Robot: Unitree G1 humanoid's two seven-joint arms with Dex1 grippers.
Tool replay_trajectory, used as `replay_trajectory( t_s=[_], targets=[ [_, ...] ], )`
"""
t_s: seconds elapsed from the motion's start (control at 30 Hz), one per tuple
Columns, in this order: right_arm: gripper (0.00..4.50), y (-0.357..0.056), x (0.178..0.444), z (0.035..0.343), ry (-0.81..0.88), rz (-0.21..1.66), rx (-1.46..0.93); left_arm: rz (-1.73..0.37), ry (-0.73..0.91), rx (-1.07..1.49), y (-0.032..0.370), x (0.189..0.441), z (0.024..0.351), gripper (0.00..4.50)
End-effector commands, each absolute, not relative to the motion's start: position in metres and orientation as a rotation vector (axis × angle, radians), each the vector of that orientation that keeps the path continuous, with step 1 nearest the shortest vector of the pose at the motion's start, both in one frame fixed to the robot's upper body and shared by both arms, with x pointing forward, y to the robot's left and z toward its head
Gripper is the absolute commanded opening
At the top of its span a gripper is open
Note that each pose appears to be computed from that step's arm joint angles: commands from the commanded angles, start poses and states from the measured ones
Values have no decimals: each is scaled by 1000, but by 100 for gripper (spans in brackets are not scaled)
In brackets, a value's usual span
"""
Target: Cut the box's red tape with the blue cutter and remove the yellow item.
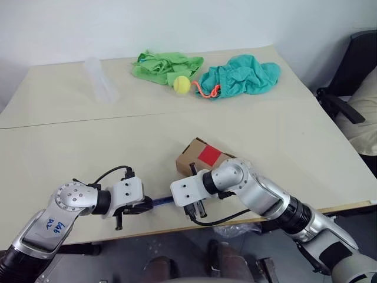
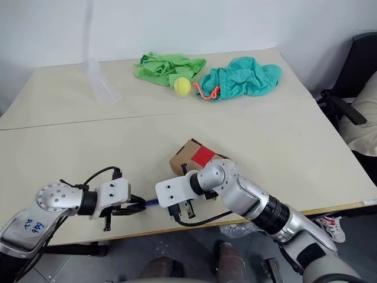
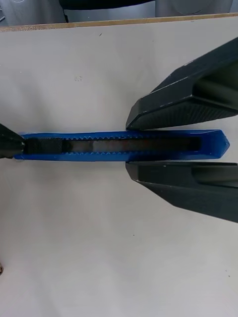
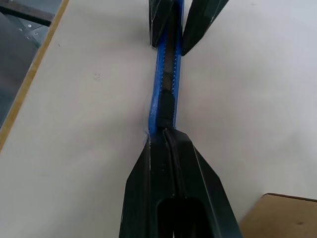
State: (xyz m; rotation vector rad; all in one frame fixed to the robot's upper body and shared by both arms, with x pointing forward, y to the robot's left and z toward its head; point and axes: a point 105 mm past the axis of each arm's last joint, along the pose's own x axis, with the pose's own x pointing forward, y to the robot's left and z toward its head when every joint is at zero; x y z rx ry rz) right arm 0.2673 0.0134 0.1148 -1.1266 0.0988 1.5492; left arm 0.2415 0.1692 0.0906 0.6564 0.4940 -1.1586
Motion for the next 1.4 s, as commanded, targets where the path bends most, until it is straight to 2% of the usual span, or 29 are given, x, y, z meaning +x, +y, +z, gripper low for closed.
replay_trajectory(
  t_s=[0.03,0.3,0.4,0.43,0.97,1.07,1.17,1.4],
  targets=[
    [0,14,271,112,97,1539,-1152,-1093,634,650,188,237,68,104],
    [0,20,266,112,82,1562,-1141,-1095,629,649,186,238,68,104],
    [0,21,265,114,75,1563,-1141,-1096,630,648,186,239,69,46],
    [0,21,265,115,73,1562,-1142,-1096,627,649,185,239,69,40],
    [0,9,258,135,44,1525,-1141,-1098,652,633,177,232,64,39],
    [0,7,259,134,50,1517,-1141,-1148,614,636,170,229,69,39],
    [0,5,262,134,56,1506,-1140,-1151,606,615,169,229,72,102],
    [0,1,266,135,69,1487,-1130,-1131,605,587,166,223,74,305]
  ],
)
